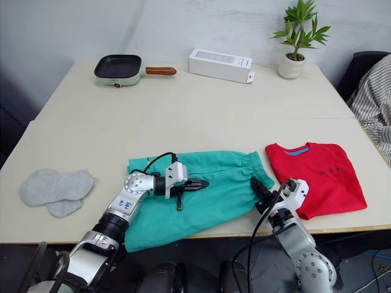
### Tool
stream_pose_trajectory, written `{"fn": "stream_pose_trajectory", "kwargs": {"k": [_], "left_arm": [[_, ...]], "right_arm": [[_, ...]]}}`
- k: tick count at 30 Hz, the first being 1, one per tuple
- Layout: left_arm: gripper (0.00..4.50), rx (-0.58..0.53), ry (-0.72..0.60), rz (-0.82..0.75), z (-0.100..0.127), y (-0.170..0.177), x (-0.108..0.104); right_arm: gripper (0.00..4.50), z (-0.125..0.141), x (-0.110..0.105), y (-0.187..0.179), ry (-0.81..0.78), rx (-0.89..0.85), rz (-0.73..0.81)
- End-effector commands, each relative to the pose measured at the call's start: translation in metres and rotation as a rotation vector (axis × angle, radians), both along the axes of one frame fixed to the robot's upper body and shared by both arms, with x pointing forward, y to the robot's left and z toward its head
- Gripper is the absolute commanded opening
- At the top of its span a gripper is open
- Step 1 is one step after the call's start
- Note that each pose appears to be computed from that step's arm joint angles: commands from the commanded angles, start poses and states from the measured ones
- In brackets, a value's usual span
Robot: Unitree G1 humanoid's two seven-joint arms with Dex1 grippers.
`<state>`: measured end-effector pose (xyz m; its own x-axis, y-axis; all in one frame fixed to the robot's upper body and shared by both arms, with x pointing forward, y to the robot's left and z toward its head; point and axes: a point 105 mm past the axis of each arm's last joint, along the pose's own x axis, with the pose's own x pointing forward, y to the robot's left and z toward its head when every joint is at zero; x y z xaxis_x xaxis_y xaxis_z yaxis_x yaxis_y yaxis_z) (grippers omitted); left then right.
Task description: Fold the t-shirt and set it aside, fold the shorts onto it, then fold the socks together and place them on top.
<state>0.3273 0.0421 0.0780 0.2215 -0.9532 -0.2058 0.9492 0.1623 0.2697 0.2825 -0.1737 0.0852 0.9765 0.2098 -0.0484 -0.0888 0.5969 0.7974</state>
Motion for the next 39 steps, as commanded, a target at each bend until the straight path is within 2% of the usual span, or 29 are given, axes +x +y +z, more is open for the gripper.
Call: {"fn": "stream_pose_trajectory", "kwargs": {"k": [1, 4, 7, 11, 14, 16, 21, 23, 32, 36, 38, 39], "left_arm": [[0.0, 0.052, -0.008, 0.006, 0.012, 0.01, 0.0], [0.0, -0.003, 0.002, 0.039, 0.031, 0.011, -0.003], [0.0, 0.013, 0.019, 0.047, 0.032, 0.013, -0.009], [0.0, 0.026, 0.053, 0.092, 0.024, 0.016, -0.015], [0.0, 0.028, 0.074, 0.148, 0.017, 0.017, -0.012], [0.0, 0.032, 0.083, 0.185, 0.013, 0.019, -0.009], [0.0, 0.024, 0.105, 0.253, 0.01, 0.03, -0.006], [0.0, 0.016, 0.104, 0.264, 0.011, 0.035, -0.007], [0.0, -0.006, 0.085, 0.313, 0.015, 0.049, -0.002], [0.0, -0.124, 0.108, 0.299, 0.029, 0.049, -0.004], [0.0, -0.13, 0.102, 0.269, 0.035, 0.055, -0.01], [0.0, -0.124, 0.103, 0.264, 0.036, 0.06, -0.012]], "right_arm": [[0.01, 0.02, 0.001, -0.029, -0.159, -0.161, -0.17], [0.01, 0.041, -0.006, -0.05, -0.258, -0.269, -0.29], [0.01, 0.057, -0.016, -0.062, -0.319, -0.38, -0.353], [0.01, 0.071, -0.025, -0.044, -0.371, -0.552, -0.255], [0.01, 0.079, -0.024, -0.001, -0.434, -0.747, -0.066], [0.01, 0.081, -0.024, 0.027, -0.468, -0.807, 0.03], [0.01, 0.073, -0.022, 0.09, -0.496, -0.861, 0.205], [0.01, 0.063, -0.02, 0.105, -0.453, -0.85, 0.249], [0.01, 0.052, -0.021, 0.144, -0.433, -0.84, 0.394], [0.01, 0.045, -0.021, 0.149, -0.399, -0.799, 0.458], [0.72, 0.045, -0.022, 0.149, -0.384, -0.74, 0.504], [0.89, 0.049, -0.021, 0.146, -0.393, -0.721, 0.524]]}}
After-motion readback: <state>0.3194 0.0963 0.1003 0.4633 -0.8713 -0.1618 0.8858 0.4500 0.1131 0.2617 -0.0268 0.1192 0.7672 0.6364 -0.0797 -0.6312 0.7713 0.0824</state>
